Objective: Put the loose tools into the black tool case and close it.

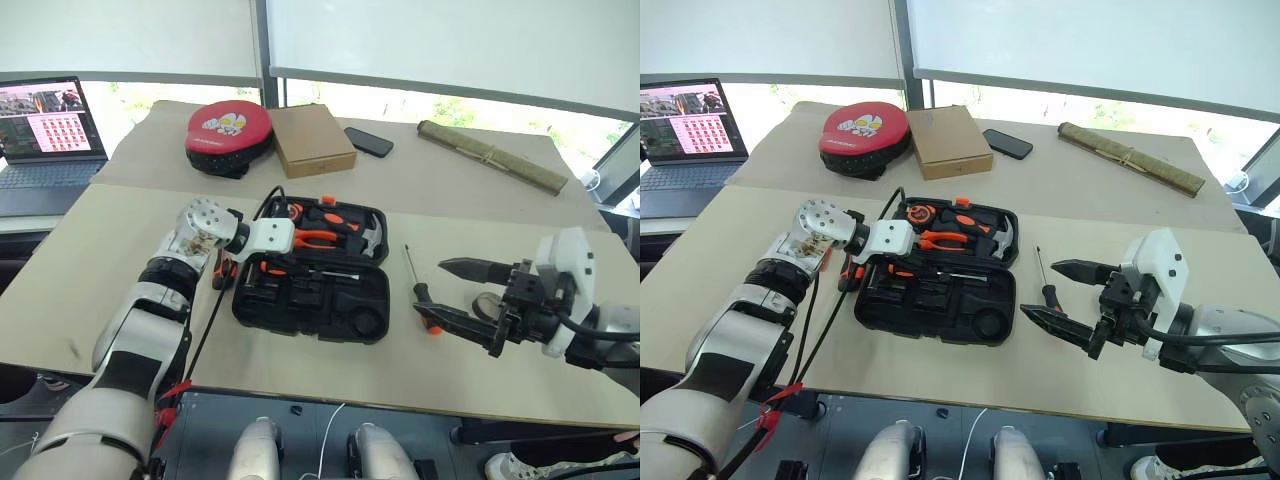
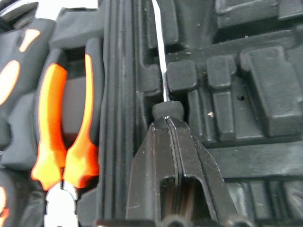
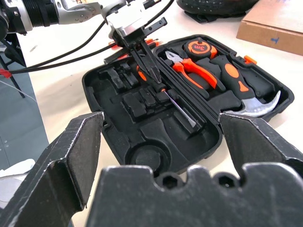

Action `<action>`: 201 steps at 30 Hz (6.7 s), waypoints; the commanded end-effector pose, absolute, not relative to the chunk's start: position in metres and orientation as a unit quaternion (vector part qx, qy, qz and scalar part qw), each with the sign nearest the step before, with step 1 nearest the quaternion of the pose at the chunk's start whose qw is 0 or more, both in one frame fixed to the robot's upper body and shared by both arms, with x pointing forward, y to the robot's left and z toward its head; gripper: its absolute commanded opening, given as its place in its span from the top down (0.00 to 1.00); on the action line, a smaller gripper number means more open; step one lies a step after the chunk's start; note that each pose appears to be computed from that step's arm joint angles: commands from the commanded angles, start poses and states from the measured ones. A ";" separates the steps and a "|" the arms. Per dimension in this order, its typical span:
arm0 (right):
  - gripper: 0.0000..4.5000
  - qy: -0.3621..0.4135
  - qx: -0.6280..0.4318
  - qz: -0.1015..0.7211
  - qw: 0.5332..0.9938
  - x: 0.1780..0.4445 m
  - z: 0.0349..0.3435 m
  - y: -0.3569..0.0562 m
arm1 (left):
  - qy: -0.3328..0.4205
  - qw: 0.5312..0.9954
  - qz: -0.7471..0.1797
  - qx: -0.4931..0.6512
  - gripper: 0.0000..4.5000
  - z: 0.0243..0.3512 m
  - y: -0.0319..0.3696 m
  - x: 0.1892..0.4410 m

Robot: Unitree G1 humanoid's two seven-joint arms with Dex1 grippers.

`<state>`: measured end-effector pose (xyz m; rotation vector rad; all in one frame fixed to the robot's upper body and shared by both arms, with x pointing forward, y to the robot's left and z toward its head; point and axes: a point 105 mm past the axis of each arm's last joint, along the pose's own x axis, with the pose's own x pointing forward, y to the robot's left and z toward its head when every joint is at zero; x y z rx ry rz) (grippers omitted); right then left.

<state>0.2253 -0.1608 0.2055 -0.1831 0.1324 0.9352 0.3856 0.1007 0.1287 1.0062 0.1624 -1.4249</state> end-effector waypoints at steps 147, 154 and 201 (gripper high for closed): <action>0.09 0.006 -0.112 0.629 0.769 0.248 0.242 -0.104 | 0.239 0.957 -0.148 0.079 0.00 0.150 0.320 0.217; 0.01 -0.004 -0.113 0.613 0.782 0.244 0.242 -0.100 | 0.298 0.948 -0.107 0.038 0.00 0.154 0.309 0.280; 0.00 0.033 -0.095 0.511 0.854 0.213 0.215 -0.116 | 0.221 0.639 -0.637 0.370 0.90 0.201 0.140 0.338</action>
